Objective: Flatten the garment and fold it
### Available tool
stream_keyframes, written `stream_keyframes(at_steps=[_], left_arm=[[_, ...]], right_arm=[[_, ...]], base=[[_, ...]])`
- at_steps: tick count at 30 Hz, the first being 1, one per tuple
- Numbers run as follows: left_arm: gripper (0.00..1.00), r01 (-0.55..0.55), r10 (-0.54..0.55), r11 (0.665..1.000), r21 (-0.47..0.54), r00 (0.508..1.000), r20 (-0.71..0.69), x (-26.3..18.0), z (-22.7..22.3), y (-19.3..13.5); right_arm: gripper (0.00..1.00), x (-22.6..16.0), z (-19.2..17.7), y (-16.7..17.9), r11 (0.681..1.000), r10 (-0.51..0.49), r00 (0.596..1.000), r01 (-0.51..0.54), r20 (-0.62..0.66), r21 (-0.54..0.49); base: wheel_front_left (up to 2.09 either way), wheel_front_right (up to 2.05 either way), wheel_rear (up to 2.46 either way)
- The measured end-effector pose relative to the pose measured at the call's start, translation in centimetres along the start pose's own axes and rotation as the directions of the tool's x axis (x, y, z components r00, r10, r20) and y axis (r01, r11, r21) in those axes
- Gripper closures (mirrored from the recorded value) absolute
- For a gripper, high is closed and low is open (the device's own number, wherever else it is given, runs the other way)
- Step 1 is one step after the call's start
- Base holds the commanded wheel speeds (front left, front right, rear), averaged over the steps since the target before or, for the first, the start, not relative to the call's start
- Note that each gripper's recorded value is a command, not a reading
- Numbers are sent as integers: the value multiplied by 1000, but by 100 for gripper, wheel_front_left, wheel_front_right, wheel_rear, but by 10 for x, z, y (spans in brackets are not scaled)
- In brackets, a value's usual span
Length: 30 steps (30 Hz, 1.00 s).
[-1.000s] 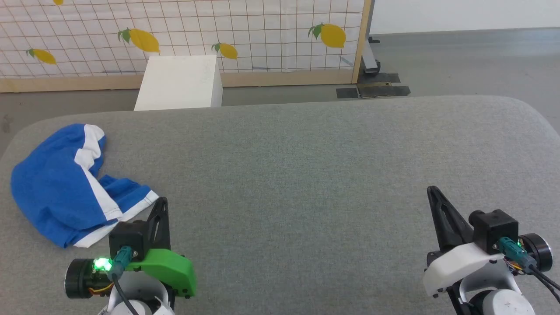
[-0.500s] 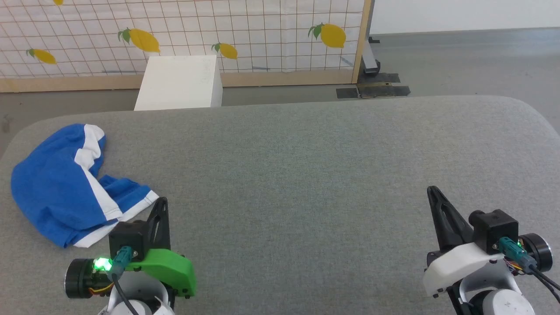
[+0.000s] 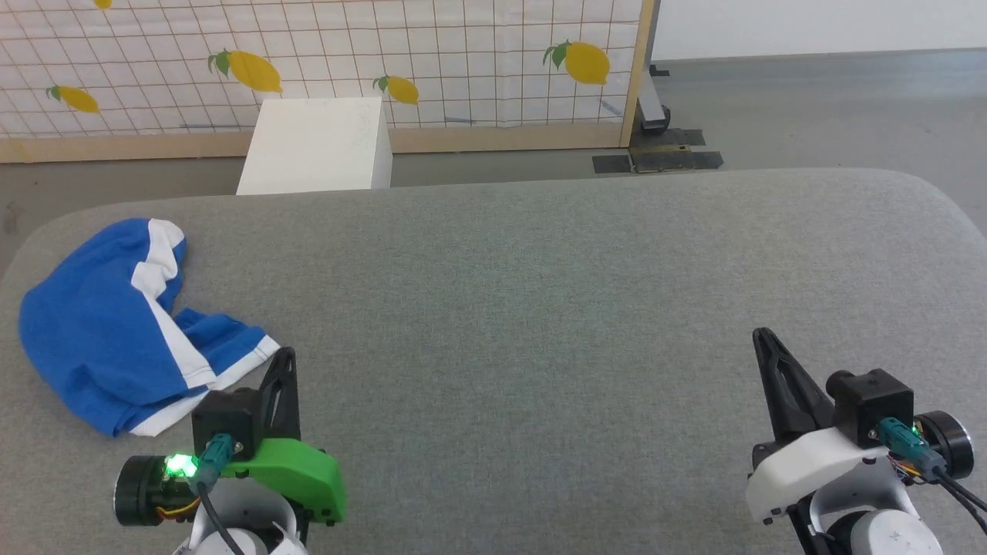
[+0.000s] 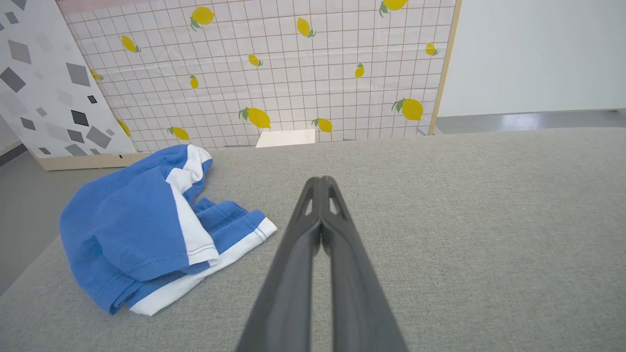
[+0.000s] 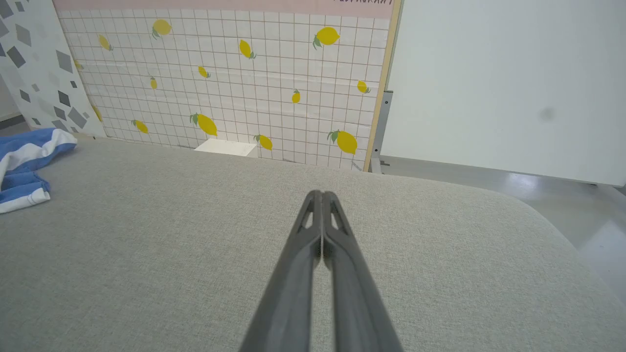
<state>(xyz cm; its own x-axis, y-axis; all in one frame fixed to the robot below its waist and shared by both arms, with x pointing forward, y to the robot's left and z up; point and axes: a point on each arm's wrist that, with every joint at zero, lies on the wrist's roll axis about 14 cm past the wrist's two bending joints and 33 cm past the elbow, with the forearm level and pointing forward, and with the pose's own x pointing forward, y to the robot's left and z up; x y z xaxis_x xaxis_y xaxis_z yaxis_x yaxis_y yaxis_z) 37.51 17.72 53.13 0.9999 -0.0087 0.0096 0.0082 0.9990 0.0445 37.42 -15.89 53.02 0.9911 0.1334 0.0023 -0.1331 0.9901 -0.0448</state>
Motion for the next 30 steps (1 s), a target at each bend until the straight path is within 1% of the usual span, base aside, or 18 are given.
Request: stream_keyframes(at_steps=[11, 12, 21, 30], left_arm=[[100, 0, 0, 1000, 0, 1000, 0, 0, 0, 0], [0, 1, -1, 1000, 0, 1000, 0, 0, 0, 0], [0, 2, -2, 1000, -7, 1000, 2, 0, 0, 0], [0, -15, 15, 1000, -11, 1000, 14, -3, 0, 6]], right_arm=[[100, 0, 0, 0, 1000, 0, 1000, 0, 0, 0], [0, 0, 0, 0, 1000, 0, 1000, 0, 0, 0], [0, 0, -2, 1, 1000, 2, 1000, -2, -4, 6], [0, 2, -5, 6, 999, 18, 1000, -18, 2, 34]], base=[[0, 0, 0], [0, 0, 0], [0, 0, 0], [0, 0, 0]])
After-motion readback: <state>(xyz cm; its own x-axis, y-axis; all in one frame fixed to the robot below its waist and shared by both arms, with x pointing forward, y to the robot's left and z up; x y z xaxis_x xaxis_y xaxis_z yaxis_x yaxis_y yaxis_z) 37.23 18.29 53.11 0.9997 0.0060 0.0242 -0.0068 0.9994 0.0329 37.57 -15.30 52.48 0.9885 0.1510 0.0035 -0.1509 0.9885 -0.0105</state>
